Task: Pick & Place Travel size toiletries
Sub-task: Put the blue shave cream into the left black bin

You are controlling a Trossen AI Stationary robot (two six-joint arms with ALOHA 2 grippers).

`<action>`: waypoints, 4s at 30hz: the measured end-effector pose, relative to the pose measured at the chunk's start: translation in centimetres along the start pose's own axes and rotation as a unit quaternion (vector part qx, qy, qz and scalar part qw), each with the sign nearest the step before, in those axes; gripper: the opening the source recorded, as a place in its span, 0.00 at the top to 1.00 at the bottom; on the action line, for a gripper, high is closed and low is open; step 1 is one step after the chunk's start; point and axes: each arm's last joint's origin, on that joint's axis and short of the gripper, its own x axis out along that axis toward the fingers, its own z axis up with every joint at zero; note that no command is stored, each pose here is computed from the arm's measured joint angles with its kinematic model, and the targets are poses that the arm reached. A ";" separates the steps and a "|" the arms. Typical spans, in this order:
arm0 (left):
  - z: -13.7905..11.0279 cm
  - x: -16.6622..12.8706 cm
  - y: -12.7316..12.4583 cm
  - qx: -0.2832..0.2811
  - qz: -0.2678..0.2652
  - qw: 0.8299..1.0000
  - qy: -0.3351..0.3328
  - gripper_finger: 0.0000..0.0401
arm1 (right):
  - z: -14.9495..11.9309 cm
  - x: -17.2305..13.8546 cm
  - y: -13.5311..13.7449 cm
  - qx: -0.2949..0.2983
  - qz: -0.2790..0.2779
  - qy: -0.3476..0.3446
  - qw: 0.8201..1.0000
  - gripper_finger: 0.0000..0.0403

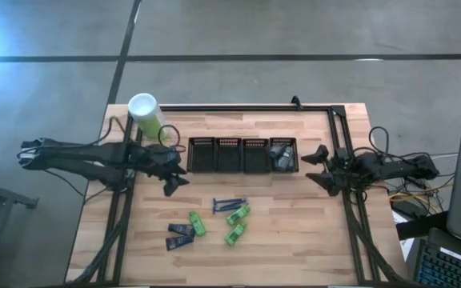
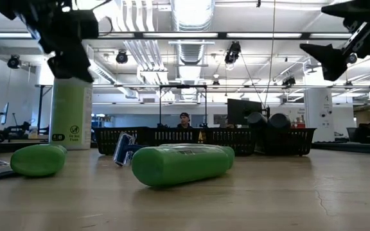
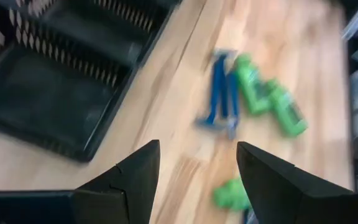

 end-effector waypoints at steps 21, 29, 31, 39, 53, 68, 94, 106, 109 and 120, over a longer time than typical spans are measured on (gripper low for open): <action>-3.4 2.8 -2.8 0.019 -0.030 0.990 0.139 0.46 | -1.5 0.0 -0.7 -0.063 -0.037 0.079 0.994 0.10; -5.7 2.2 -5.3 0.127 -0.065 0.977 0.161 0.46 | -1.5 0.0 -0.8 -0.064 -0.038 0.082 0.994 0.10; -6.6 2.0 -6.1 0.165 -0.070 0.970 0.164 0.46 | -1.5 0.0 -0.8 -0.064 -0.038 0.081 0.994 0.10; -9.5 2.7 -9.2 0.225 -0.048 0.955 0.187 0.46 | -1.5 0.0 -0.8 -0.064 -0.038 0.081 0.994 0.10; -11.4 5.6 -10.1 0.200 0.005 0.947 0.249 0.46 | -1.5 0.0 -0.8 -0.064 -0.038 0.081 0.994 0.10; -12.5 7.5 -10.0 0.255 0.013 0.930 0.262 0.46 | -1.5 0.0 -0.8 -0.064 -0.038 0.081 0.994 0.10; -13.1 8.6 -10.0 0.280 0.022 0.924 0.258 0.58 | -1.5 0.0 -0.8 -0.064 -0.038 0.081 0.994 0.10; -13.1 8.6 -10.0 0.280 0.024 0.924 0.259 0.65 | -1.5 0.0 -0.8 -0.064 -0.038 0.081 0.994 0.10; -13.1 8.6 -10.0 0.280 0.024 0.924 0.258 0.65 | -1.5 0.0 -0.8 -0.064 -0.038 0.081 0.994 0.10; -12.0 6.5 -9.7 0.249 0.037 0.933 0.259 0.65 | -1.5 0.0 -0.7 -0.064 -0.037 0.081 0.994 0.10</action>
